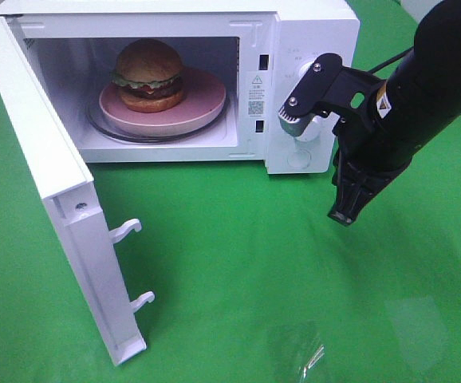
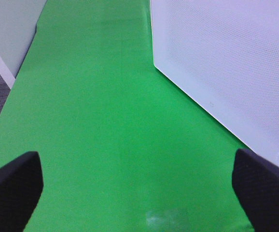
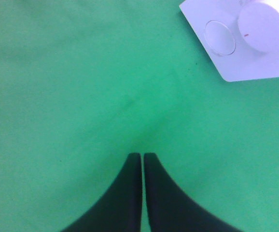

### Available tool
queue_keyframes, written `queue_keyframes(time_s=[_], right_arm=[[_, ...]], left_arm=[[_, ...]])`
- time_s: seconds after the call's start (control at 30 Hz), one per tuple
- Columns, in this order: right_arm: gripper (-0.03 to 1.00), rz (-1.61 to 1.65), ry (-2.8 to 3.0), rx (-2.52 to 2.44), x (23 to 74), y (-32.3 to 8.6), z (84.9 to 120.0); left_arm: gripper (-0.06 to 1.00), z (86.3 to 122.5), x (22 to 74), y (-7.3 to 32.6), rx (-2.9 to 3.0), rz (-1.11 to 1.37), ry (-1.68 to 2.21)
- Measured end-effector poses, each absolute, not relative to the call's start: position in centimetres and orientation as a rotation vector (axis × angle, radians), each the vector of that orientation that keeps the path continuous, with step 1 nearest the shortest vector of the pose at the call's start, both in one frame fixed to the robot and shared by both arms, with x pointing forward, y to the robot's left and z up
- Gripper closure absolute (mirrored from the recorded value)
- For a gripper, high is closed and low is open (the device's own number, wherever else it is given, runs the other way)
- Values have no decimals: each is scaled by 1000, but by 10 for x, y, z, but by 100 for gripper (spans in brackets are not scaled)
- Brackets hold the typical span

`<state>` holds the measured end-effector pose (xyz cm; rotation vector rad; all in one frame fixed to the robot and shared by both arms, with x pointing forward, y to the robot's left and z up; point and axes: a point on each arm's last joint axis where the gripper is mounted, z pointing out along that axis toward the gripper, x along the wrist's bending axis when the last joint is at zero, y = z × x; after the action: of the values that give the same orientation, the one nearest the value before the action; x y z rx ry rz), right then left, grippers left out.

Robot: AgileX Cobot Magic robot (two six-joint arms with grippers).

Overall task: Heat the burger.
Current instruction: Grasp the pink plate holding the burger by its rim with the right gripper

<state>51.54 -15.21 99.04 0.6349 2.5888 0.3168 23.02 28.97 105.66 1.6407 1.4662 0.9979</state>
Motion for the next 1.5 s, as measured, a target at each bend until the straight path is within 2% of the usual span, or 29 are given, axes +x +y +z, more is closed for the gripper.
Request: queue_keyframes(time_s=[0.8, 0.97, 1.17, 1.23, 1.27, 1.3, 1.33, 1.37, 1.4, 1.43, 1.47, 1.5], right_arm=[[90, 142, 2563, -340, 518, -147, 993], [85, 54, 2497, -631, 518, -147, 993], [80, 47, 2461, -691, 519, -146, 994], [77, 47, 2461, -691, 519, -146, 994], [72, 55, 2458, -685, 520, -145, 994], [72, 55, 2458, -685, 520, -145, 994], [64, 65, 2458, -666, 520, -145, 994], [64, 65, 2458, -666, 520, -145, 994], [54, 80, 2453, -641, 521, -144, 995], [54, 80, 2453, -641, 521, -144, 995], [42, 97, 2457, -600, 521, -144, 995], [42, 97, 2457, -600, 521, -144, 995]], left_arm=[[-4, 1057, 230, 290, 1641, 998, 1466], [-4, 1057, 230, 290, 1641, 998, 1466], [-4, 1057, 230, 290, 1641, 998, 1466], [-4, 1057, 230, 290, 1641, 998, 1466], [-4, 1057, 230, 290, 1641, 998, 1466], [-4, 1057, 230, 290, 1641, 998, 1466], [-4, 1057, 230, 290, 1641, 998, 1466], [-4, 1057, 230, 290, 1641, 998, 1466], [-4, 1057, 230, 290, 1641, 998, 1466], [-4, 1057, 230, 290, 1641, 998, 1466], [-4, 1057, 230, 290, 1641, 998, 1466], [-4, 1057, 230, 290, 1641, 998, 1466]])
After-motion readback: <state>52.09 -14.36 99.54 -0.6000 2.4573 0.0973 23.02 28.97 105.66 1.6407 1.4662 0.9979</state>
